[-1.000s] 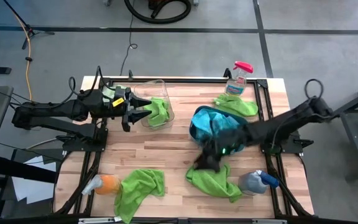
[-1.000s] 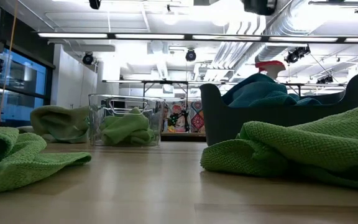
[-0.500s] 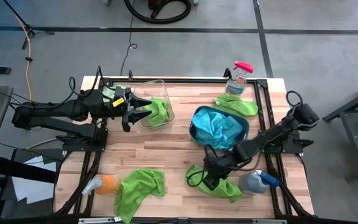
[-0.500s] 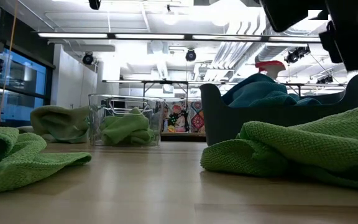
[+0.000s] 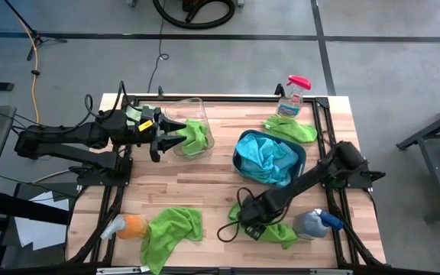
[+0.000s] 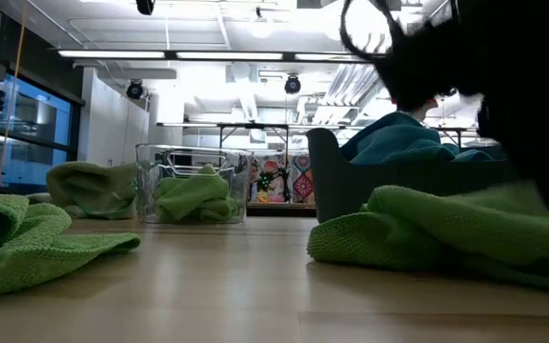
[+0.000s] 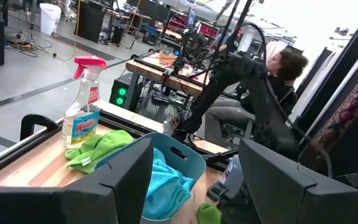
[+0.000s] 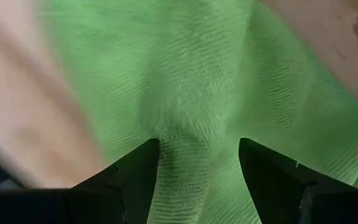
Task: Sort microfiber towel by color & place in baskets
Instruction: Put the green towel into the transparent bin
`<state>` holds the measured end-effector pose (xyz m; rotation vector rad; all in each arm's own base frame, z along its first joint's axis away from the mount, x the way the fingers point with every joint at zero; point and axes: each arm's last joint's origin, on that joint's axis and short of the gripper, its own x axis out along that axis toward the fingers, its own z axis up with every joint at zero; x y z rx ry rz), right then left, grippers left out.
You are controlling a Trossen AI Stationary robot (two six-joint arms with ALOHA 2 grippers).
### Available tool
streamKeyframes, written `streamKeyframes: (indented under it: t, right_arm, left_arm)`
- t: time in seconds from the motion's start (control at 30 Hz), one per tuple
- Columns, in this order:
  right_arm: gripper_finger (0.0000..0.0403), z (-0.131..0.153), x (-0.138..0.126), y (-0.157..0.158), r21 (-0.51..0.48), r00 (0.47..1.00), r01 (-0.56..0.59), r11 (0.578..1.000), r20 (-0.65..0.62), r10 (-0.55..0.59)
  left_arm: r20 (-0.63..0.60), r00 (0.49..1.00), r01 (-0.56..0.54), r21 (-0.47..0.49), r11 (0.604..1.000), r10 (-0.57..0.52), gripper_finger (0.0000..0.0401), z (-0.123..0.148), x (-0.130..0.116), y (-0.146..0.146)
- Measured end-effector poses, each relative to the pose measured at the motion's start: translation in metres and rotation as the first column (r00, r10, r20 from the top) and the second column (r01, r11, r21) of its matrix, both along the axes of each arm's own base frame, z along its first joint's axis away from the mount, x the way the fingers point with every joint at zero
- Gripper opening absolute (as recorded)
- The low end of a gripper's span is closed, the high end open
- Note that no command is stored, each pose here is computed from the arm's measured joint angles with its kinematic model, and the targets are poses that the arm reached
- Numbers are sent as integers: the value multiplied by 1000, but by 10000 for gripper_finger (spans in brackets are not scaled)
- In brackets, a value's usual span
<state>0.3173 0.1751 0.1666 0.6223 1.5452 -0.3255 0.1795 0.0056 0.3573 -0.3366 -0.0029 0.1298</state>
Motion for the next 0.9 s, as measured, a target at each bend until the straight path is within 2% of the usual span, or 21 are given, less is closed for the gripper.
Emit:
streamKeyframes:
  t: [0.1,0.23,0.4,0.5,0.57,0.63,0.67,0.73,0.9]
  right_arm:
    - [220,-21,1,2,-72,999,-12,997,-41,9]
    - [220,-38,1,6,-116,997,-27,993,-73,19]
    - [214,-43,0,9,-146,997,-17,989,-79,6]
    - [172,-41,-1,10,-155,997,-24,988,-71,13]
    - [113,-38,-2,10,-151,997,-45,987,-61,36]
    - [39,-29,-4,9,-151,997,-73,986,-39,68]
    - [21,-24,-5,9,-154,996,-87,984,-21,85]
    - [21,-11,-10,3,-201,997,-81,976,1,82]
    - [6,51,-8,-18,-197,960,-50,979,259,101]
  left_arm:
    - [0,1000,0,-1,1000,0,227,0,0,0]
    - [1,1000,0,-1,1000,0,227,0,0,0]
    - [1,1000,0,-1,1000,0,227,0,0,0]
    - [1,1000,0,-1,1000,0,227,0,0,0]
    - [4,1000,1,-2,1000,-1,227,0,0,0]
    - [23,1000,0,-10,1000,0,227,2,0,0]
    - [39,999,1,-18,1000,0,227,4,0,0]
    - [61,998,2,-25,1000,0,227,6,0,0]
    - [73,997,2,-25,1000,0,227,8,-3,0]
